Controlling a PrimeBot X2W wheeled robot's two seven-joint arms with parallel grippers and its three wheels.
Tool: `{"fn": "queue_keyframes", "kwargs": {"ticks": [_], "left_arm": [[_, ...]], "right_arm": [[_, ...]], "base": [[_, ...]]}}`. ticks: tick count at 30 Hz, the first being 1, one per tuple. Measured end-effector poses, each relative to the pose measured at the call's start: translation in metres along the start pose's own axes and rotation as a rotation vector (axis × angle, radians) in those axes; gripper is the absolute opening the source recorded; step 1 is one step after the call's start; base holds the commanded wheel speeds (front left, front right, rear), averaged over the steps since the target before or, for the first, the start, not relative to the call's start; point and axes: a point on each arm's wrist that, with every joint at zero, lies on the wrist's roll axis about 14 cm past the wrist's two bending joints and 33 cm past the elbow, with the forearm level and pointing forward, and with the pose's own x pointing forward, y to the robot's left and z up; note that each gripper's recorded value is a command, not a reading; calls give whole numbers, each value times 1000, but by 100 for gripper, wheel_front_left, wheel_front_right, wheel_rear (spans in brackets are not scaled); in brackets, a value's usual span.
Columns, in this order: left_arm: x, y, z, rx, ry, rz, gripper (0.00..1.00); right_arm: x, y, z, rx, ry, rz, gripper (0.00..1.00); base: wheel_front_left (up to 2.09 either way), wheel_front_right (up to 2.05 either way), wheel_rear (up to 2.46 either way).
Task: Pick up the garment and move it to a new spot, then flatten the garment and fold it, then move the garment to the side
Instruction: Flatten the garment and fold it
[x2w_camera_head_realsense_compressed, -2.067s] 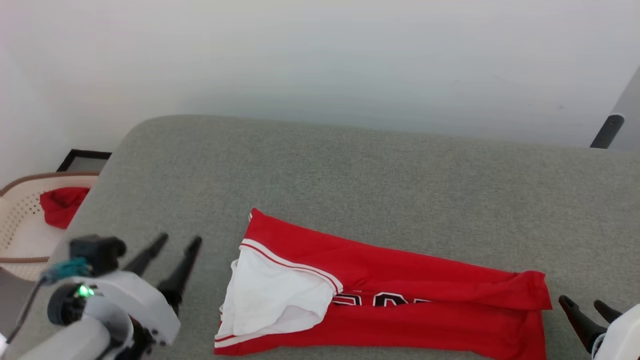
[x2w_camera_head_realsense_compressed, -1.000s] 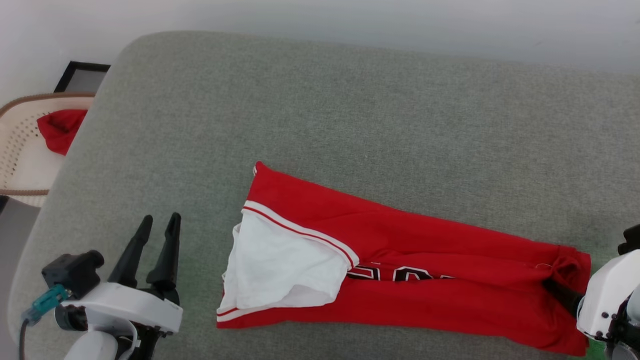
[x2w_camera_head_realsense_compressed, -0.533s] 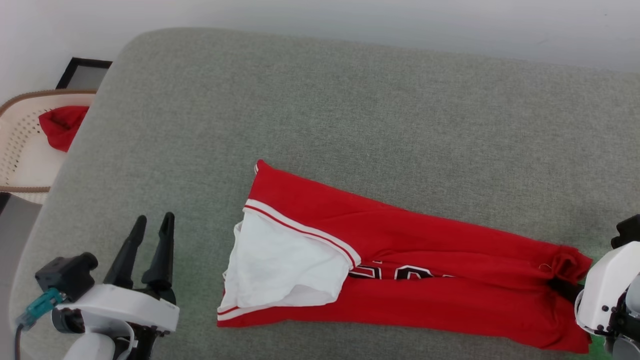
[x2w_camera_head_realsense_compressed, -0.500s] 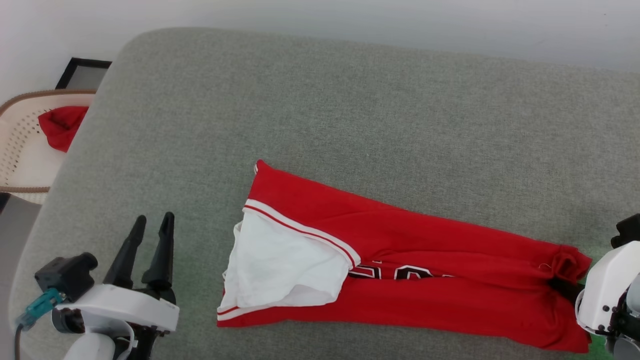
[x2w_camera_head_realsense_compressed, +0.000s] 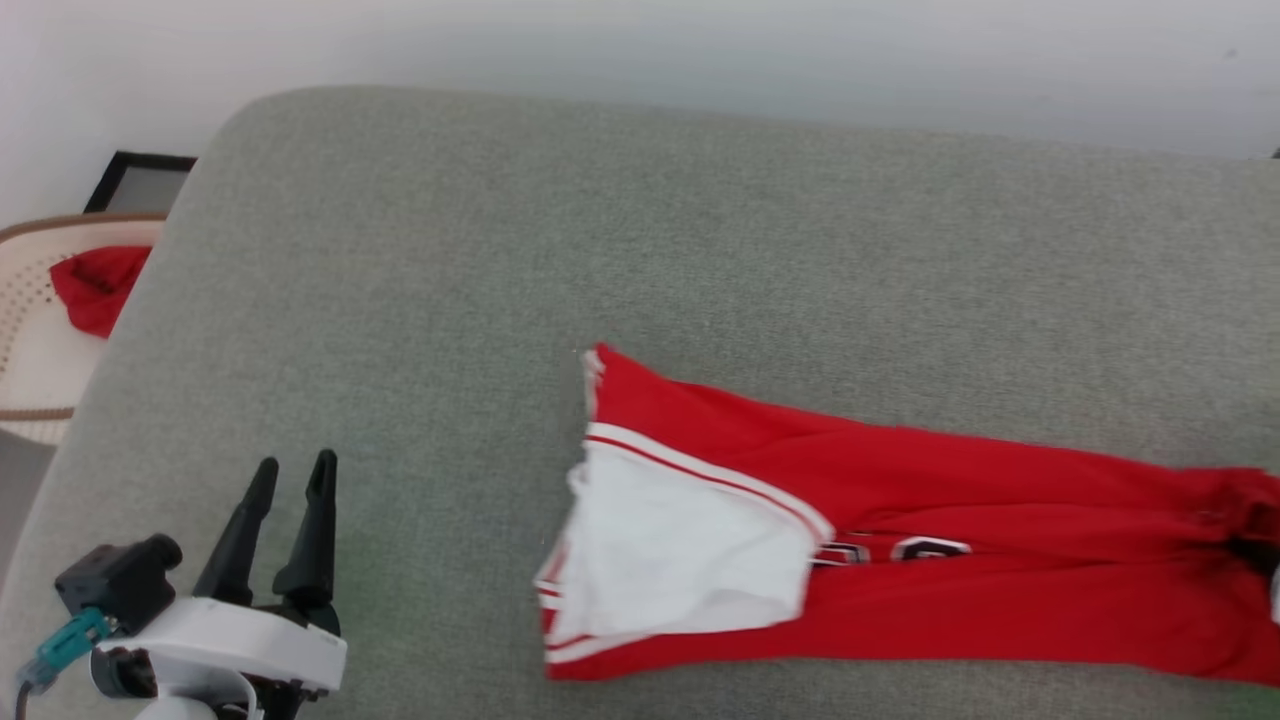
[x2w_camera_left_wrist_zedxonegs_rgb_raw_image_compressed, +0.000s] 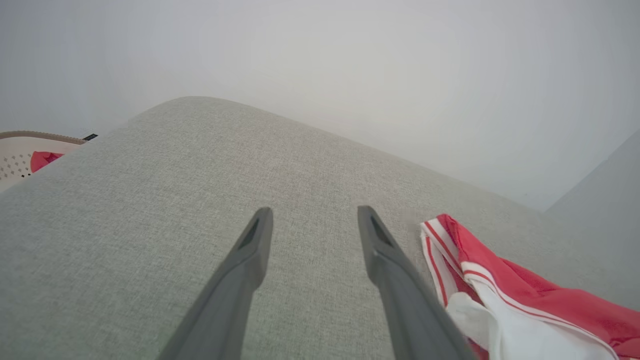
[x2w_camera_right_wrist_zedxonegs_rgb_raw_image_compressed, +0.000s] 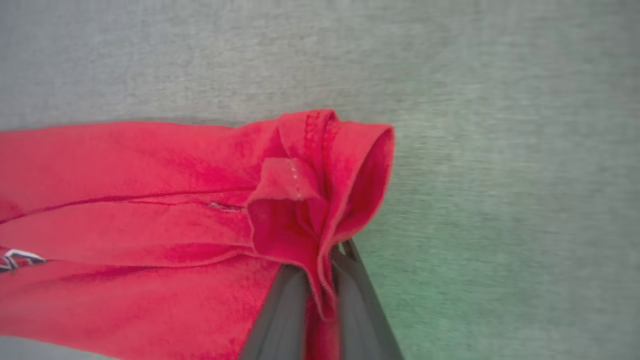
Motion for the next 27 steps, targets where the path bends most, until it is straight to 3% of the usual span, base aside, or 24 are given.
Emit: {"fn": "queue_keyframes", "kwargs": {"ticks": [4, 6, 10, 14, 18, 27], "left_arm": [[0, -3, -1, -1, 3, -10, 87], [1, -4, -1, -1, 2, -16, 96], [1, -8, -3, 3, 10, -30, 95], [1, -10, -2, 3, 10, -39, 96], [0, -13, -1, 1, 8, -50, 97], [-11, -10, 4, -5, -7, -40, 100]], "right_arm": [[-15, -32, 13, 6, -38, -83, 0], [-21, -46, 15, 17, -45, -114, 0], [-36, -73, 20, 18, -62, -192, 0], [-42, -74, 23, 36, -81, -186, 0], [-45, -48, 28, 56, -108, -92, 0], [-53, 51, 25, 20, -128, 200, 0]], "base": [[0, 0, 0], [0, 0, 0], [0, 0, 0], [0, 0, 0], [0, 0, 0], [0, 0, 0]]}}
